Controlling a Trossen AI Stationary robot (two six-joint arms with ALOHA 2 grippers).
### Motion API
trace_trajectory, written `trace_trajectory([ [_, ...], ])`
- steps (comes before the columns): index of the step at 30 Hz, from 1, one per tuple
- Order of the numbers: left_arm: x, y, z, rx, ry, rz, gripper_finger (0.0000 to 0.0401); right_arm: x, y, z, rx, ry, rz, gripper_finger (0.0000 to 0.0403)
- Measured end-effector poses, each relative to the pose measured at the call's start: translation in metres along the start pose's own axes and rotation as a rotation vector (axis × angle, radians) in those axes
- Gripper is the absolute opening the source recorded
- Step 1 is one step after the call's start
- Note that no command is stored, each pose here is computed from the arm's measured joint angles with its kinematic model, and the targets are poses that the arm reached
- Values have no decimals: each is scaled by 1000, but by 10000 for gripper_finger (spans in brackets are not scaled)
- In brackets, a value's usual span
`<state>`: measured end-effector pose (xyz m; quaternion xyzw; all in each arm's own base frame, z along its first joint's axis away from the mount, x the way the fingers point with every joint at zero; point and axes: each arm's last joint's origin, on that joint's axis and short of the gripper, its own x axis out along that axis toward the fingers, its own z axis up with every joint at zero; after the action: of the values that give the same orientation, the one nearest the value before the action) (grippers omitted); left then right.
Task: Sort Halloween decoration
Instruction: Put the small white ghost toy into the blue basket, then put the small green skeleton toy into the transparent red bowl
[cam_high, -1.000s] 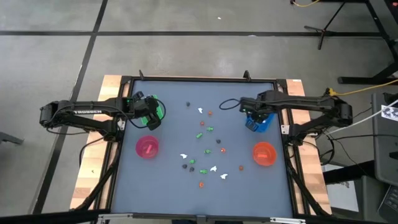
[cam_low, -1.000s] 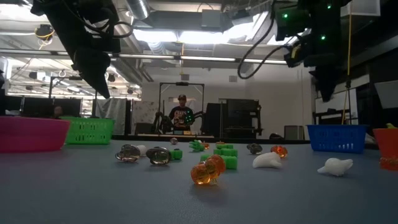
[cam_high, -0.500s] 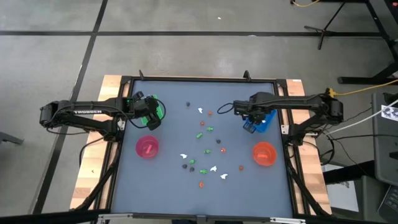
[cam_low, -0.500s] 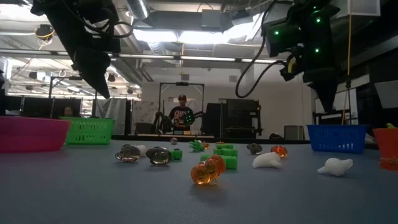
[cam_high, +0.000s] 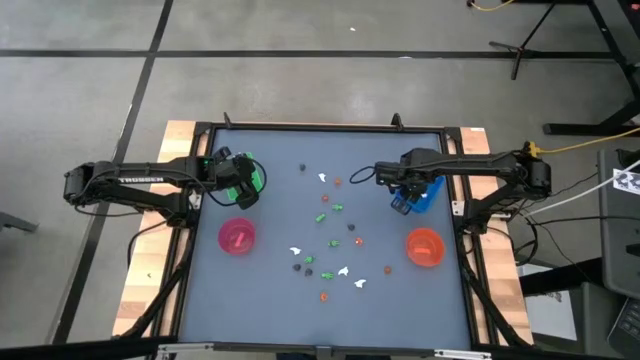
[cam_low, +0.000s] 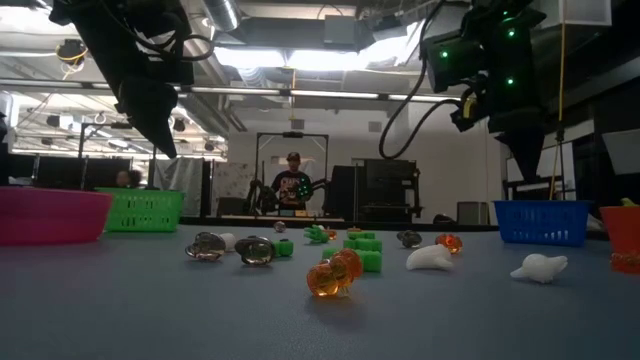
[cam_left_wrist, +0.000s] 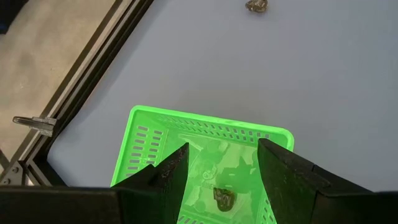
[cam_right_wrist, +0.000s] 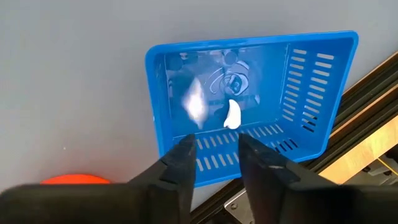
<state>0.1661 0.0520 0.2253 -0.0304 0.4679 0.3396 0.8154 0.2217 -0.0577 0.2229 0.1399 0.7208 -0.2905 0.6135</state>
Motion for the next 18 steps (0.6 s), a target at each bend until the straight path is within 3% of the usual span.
trace_trajectory([
  [6,0,-1,5,-14,-44,-21,175,0,0,0,0,-1,0,151],
  [18,-5,-14,22,-7,-191,-318,175,0,0,0,1,-4,1,154],
])
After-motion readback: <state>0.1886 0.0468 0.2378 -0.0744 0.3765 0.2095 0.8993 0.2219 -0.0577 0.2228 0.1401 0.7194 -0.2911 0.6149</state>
